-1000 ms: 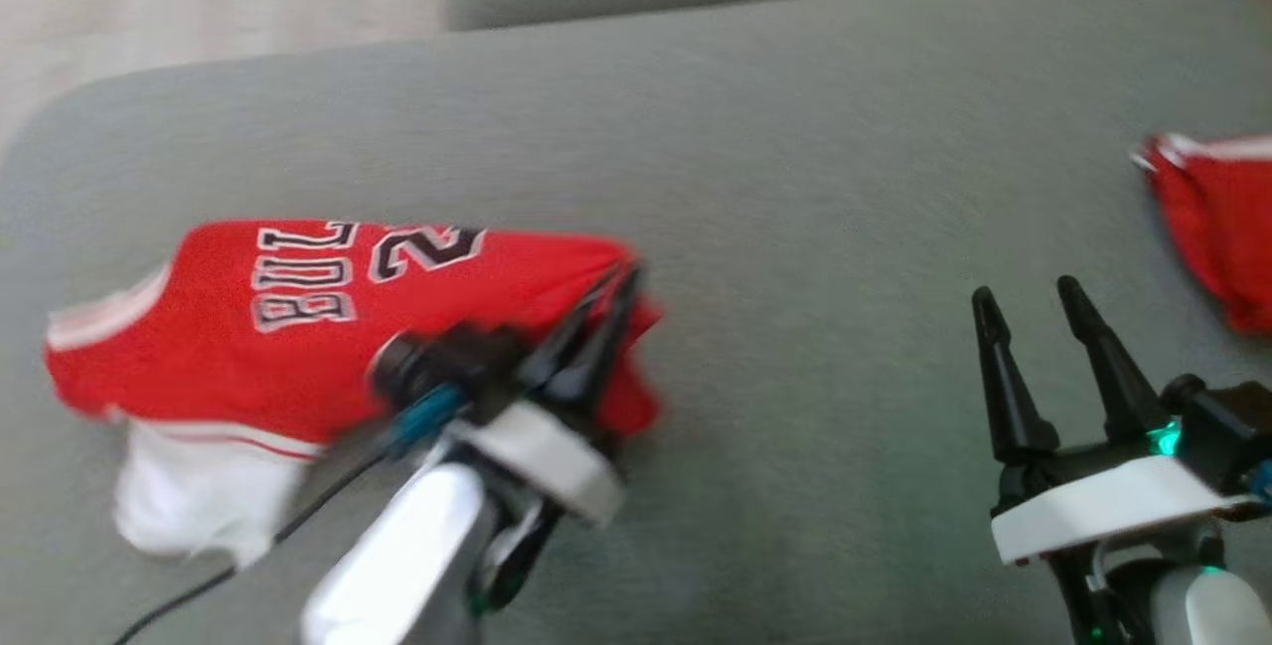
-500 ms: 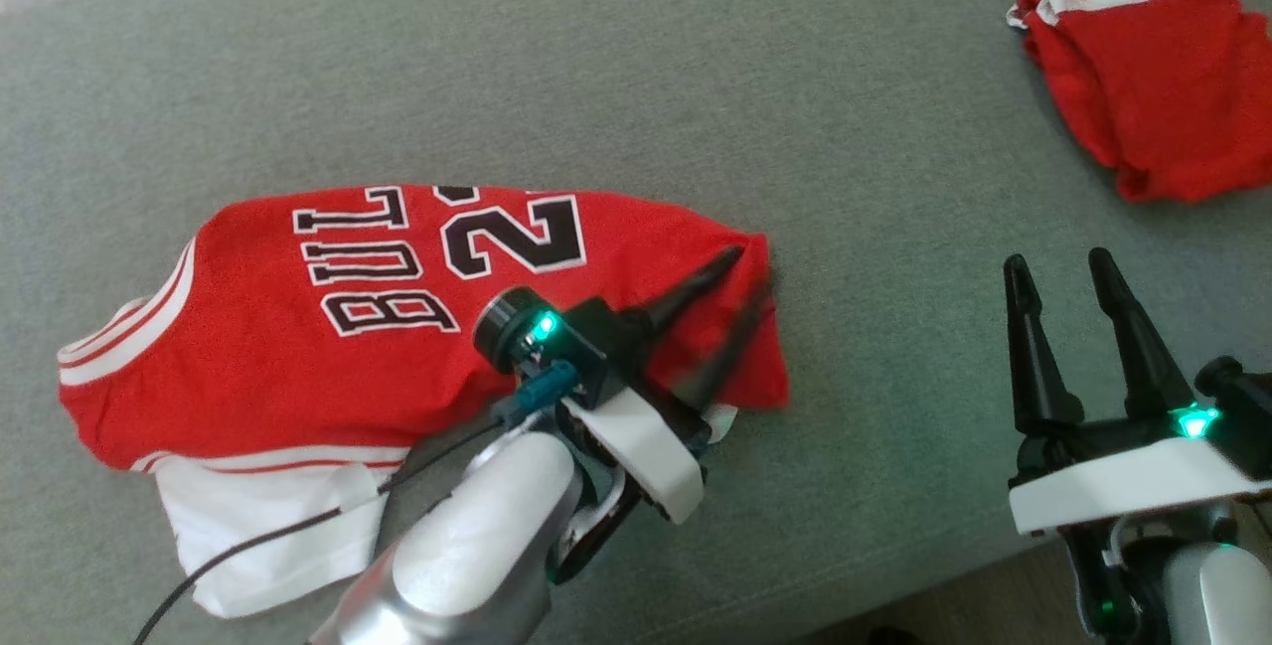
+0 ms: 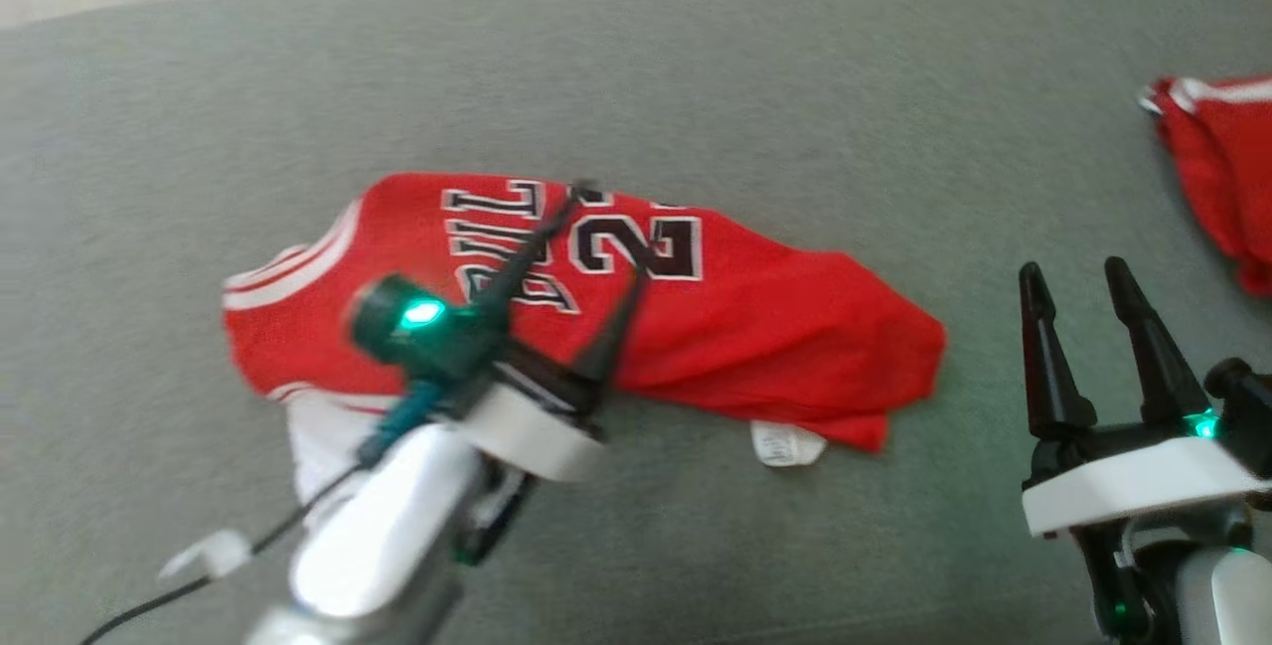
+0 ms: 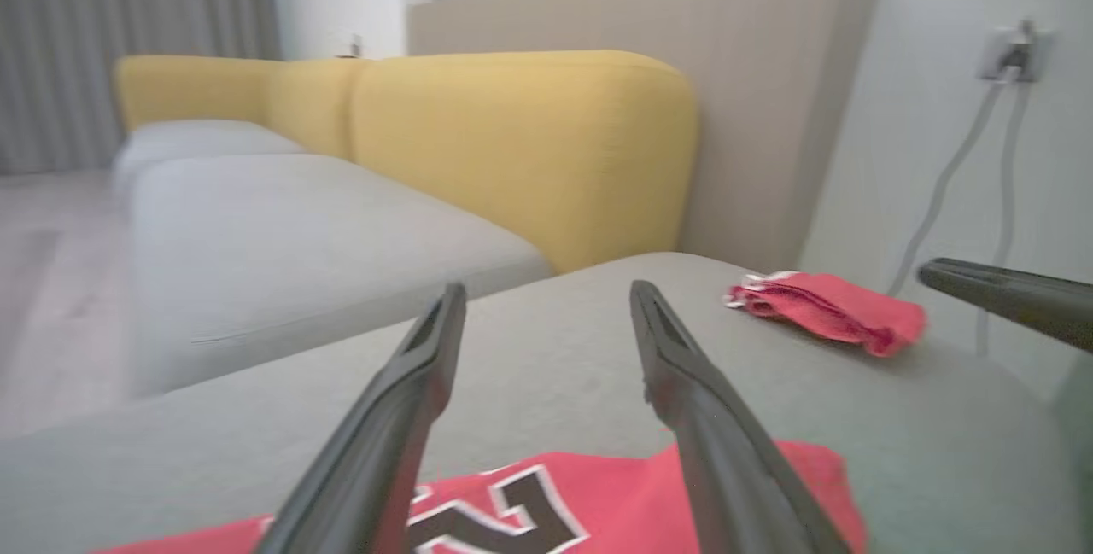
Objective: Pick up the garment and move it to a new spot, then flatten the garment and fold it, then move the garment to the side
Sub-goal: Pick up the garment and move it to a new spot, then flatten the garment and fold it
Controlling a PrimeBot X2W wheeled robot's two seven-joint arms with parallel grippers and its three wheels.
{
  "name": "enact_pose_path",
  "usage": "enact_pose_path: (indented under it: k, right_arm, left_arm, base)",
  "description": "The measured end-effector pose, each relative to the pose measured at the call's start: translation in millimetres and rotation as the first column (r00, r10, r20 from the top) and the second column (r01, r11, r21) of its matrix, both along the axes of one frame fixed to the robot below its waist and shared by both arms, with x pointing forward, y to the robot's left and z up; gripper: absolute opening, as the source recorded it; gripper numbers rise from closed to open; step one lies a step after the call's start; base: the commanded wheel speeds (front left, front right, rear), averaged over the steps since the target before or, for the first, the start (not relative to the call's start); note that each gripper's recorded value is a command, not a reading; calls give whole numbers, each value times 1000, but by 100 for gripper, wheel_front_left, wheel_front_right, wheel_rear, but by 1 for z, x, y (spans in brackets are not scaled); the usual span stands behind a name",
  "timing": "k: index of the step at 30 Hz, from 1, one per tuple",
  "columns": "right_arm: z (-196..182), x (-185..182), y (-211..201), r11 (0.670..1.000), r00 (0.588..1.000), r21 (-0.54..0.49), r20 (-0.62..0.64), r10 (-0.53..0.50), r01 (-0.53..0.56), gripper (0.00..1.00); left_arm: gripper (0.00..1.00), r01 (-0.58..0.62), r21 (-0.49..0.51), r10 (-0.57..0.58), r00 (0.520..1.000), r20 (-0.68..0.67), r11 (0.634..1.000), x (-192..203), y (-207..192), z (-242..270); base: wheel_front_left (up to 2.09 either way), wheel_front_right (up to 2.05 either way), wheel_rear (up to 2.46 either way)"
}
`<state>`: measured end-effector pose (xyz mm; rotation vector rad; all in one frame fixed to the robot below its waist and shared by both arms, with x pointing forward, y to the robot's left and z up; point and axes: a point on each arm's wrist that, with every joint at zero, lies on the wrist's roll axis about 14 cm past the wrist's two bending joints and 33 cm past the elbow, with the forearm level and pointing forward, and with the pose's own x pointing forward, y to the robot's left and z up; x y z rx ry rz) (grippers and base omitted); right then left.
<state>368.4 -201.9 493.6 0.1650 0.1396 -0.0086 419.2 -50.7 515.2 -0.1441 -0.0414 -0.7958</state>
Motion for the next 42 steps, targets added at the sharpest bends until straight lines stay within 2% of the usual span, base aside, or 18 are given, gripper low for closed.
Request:
enact_pose_path:
  k: [3,6,9,13,16,18,24,30,42]
  right_arm:
    - [4,6,12,999,999,2,11,42,-42,100]
    - [8,11,25,997,996,4,19,82,-82,100]
    - [12,15,38,993,992,5,29,121,-121,100]
    - [14,15,50,987,987,1,31,160,-160,100]
    - [13,9,56,984,983,0,24,180,-180,100]
    - [15,6,58,982,982,-2,25,187,-187,100]
    - [18,-11,59,981,981,-12,15,196,-196,100]
    - [15,-35,58,981,981,-11,-8,194,-195,100]
    - [15,-45,55,983,983,-3,-13,185,-185,100]
  left_arm:
    - [100,-156,25,156,988,5,987,12,51,-1]
    - [100,-312,47,313,950,2,949,16,105,-4]
    - [100,-447,68,448,894,-1,892,12,156,-7]
    - [100,-603,82,605,796,-2,793,-3,217,-8]
    - [100,-679,92,682,731,-8,728,-22,250,-10]
    - [100,-707,100,712,702,-18,700,-37,262,-14]
    - [100,-709,142,721,691,-55,691,-72,265,-27]
    - [100,-681,154,695,714,-78,716,-92,250,-24]
    - [100,-665,167,683,725,-89,728,-99,244,-22]
  base:
    - [0,0,0]
    - [0,0,0]
    - [0,0,0]
    - [0,0,0]
    - [0,0,0]
    - [0,0,0]
    - [0,0,0]
    - [0,0,0]
    - [0,0,0]
